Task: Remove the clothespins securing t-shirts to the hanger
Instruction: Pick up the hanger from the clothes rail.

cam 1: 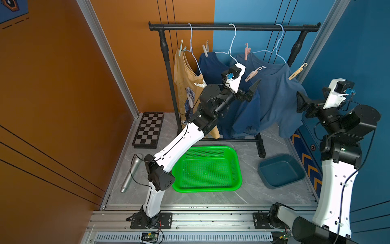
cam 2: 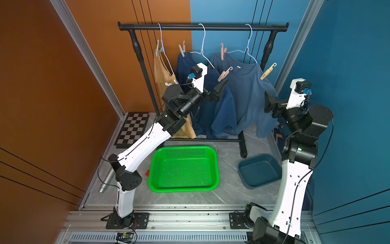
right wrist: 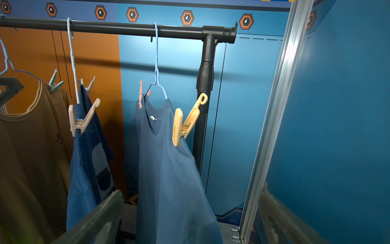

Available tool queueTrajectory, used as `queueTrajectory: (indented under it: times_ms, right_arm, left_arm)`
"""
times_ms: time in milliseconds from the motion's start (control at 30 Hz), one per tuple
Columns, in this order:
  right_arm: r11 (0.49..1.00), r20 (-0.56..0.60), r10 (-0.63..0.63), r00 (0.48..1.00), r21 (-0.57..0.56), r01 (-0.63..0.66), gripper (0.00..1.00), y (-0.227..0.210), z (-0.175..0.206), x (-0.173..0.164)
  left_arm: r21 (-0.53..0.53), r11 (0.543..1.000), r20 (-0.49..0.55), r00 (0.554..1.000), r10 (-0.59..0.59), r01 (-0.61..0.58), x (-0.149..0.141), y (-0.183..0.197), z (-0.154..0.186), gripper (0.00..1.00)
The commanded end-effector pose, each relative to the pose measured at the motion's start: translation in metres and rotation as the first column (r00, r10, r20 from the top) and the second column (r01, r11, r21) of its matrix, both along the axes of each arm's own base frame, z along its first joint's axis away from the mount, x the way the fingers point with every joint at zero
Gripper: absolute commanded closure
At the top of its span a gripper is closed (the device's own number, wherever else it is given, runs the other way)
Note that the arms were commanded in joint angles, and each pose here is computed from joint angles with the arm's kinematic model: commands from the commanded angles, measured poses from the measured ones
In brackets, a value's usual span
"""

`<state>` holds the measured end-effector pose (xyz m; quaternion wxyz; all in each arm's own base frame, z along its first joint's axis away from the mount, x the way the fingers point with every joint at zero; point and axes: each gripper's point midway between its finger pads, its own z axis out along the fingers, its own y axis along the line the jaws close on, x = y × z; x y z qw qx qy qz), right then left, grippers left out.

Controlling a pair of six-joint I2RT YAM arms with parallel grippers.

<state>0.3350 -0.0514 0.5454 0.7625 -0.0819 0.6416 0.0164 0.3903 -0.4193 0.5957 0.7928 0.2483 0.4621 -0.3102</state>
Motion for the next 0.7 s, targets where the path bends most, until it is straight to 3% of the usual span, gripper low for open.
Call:
queueTrajectory:
  times_ms: [0, 467, 667]
  right_arm:
    - [0.997, -0.001, 0.071, 0.997, 0.004, -0.071, 0.00, 0.004, 0.007, 0.001]
    - [0.985, -0.058, 0.170, 0.984, 0.043, -0.167, 0.01, -0.004, -0.002, 0.050]
    - [0.975, -0.095, 0.220, 0.971, 0.047, -0.216, 0.14, 0.009, -0.010, 0.064]
  left_arm:
    - [-0.031, 0.999, 0.008, 0.999, -0.034, 0.034, 0.001, 0.001, 0.012, 0.02]
    - [-0.082, 0.996, -0.012, 1.000, -0.017, 0.016, 0.030, 0.006, 0.007, 0.02]
    - [-0.086, 0.996, -0.026, 0.999, -0.027, 0.025, 0.032, 0.006, 0.005, 0.02]
